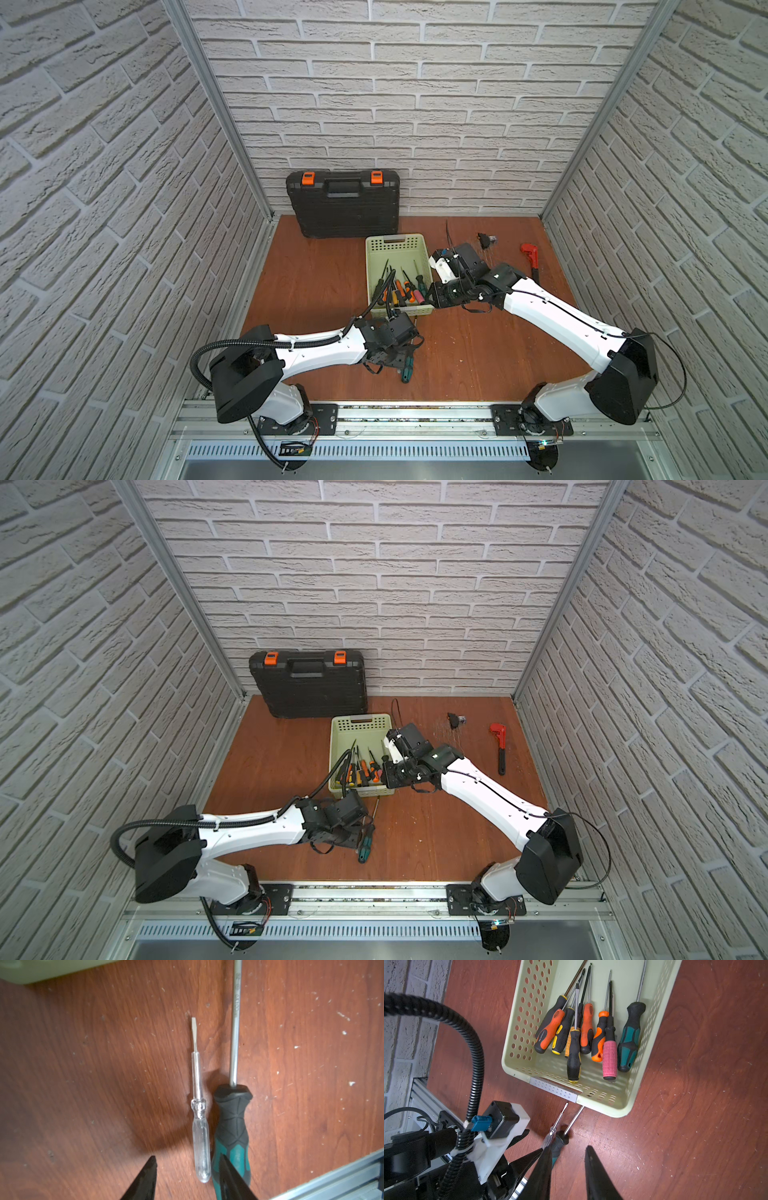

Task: Put the screwdriver in the bin
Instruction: 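Lower the left gripper and close it on the clear-handled screwdriver, then lift the clear-handled screwdriver with the left gripper and carry it into the basket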

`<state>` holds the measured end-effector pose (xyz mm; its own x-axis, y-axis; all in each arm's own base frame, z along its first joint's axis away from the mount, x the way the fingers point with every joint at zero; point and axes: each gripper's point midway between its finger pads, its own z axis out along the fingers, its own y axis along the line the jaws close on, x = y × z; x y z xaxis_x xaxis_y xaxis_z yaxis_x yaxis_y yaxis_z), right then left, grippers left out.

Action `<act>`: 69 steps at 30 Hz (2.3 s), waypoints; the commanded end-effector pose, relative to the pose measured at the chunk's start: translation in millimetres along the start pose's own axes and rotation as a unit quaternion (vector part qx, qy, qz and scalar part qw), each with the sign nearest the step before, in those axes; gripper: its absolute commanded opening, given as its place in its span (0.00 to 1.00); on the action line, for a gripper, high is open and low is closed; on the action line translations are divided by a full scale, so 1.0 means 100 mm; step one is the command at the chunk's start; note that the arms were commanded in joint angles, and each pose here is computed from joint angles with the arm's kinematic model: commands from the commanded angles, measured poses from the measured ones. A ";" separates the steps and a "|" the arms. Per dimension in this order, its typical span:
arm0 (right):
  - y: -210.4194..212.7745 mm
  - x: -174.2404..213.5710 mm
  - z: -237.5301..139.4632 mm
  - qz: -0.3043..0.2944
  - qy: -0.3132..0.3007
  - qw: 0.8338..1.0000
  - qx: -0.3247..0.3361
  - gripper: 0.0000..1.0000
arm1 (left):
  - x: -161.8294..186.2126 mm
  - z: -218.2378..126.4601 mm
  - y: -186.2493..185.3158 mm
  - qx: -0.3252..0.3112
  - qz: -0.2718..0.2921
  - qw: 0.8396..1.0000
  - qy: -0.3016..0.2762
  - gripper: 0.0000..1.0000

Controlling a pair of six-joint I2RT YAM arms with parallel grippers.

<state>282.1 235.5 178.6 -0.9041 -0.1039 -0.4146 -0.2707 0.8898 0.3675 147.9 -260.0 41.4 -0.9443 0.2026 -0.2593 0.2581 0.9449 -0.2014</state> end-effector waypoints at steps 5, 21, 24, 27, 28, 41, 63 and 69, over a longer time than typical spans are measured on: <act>0.02 -0.04 -0.11 -0.003 -0.026 1.000 -0.010 0.30 | -0.07 0.06 -0.09 -0.006 0.009 1.000 0.001 0.49; -0.06 0.11 -0.11 0.001 -0.025 1.000 -0.006 0.29 | 0.01 0.28 -0.01 -0.032 -0.004 0.999 0.021 0.39; -0.06 0.11 -0.11 0.001 -0.026 1.000 -0.007 0.29 | 0.04 0.31 -0.02 -0.034 -0.001 0.999 0.028 0.35; -0.06 0.11 -0.12 0.000 -0.027 1.000 -0.008 0.29 | 0.08 0.33 -0.02 -0.042 -0.001 0.998 0.040 0.29; -0.06 0.11 -0.12 0.000 -0.027 1.000 -0.007 0.29 | 0.10 0.34 -0.02 -0.045 0.000 0.998 0.044 0.28; -0.06 0.13 -0.04 0.003 -0.031 0.999 -0.017 0.29 | 0.15 0.11 0.09 -0.080 -0.014 0.996 0.043 0.05; 0.00 -0.15 -0.24 -0.027 -0.069 0.997 -0.001 0.29 | -0.46 -1.44 -0.12 0.061 -0.038 0.996 -0.060 0.03; 0.07 -0.20 -0.26 -0.027 -0.074 0.997 -0.016 0.30 | -1.31 -1.34 -0.01 0.046 -0.041 0.995 -0.076 0.03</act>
<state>285.0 228.5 200.2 -0.8460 -0.0852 -0.5263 -0.3100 0.8817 0.3557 216.2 -253.6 208.2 -0.9316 0.0088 -0.3633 0.1480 0.9222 -0.3572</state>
